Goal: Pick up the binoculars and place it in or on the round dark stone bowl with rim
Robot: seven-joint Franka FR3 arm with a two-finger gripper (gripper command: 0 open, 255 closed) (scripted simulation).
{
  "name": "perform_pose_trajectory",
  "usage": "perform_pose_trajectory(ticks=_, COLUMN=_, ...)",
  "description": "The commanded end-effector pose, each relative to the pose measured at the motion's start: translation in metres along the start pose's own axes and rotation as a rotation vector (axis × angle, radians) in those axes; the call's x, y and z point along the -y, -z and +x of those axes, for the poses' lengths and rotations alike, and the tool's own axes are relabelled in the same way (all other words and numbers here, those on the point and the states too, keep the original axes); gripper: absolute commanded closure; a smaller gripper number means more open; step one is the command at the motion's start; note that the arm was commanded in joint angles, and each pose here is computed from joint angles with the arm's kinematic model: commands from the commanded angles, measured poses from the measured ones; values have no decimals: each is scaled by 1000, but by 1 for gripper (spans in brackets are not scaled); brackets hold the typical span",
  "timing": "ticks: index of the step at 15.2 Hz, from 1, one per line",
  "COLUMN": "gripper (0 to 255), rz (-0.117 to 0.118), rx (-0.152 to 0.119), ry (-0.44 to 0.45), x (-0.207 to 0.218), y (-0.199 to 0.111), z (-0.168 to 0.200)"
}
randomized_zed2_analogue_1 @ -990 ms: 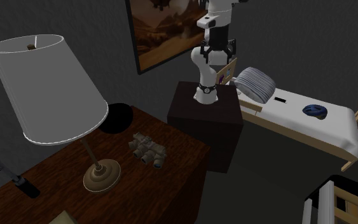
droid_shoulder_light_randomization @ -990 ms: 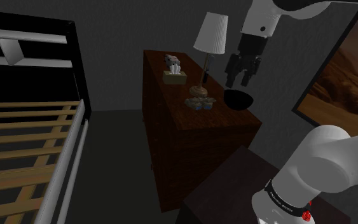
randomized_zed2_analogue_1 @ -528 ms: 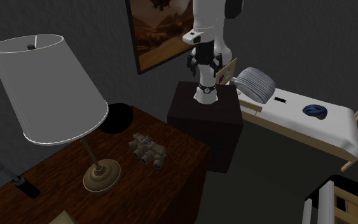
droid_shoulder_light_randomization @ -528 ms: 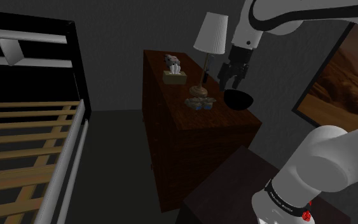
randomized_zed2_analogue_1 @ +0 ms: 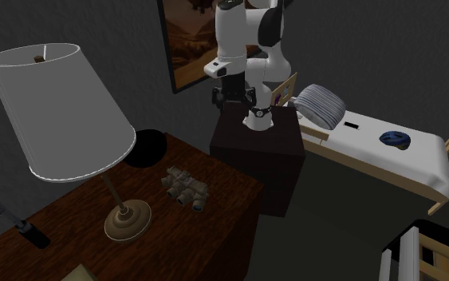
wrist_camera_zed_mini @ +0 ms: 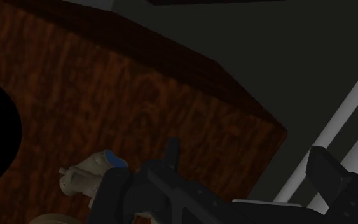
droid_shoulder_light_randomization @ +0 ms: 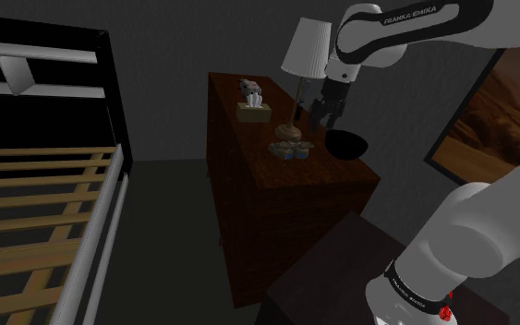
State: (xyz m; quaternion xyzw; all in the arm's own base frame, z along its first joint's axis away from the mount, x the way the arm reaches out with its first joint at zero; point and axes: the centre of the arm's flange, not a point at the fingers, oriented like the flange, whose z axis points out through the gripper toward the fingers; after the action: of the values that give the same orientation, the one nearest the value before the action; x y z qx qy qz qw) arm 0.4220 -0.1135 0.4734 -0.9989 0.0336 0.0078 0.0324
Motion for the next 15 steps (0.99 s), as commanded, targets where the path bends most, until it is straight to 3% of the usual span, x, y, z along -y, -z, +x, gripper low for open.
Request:
perform_pose_trajectory(ticks=1, gripper=0, rz=-6, rx=-6, ry=11, x=-14, y=-14, z=17)
perform_pose_trajectory(ticks=15, gripper=0, rz=-39, rx=-46, ry=81, x=-116, y=-88, z=142)
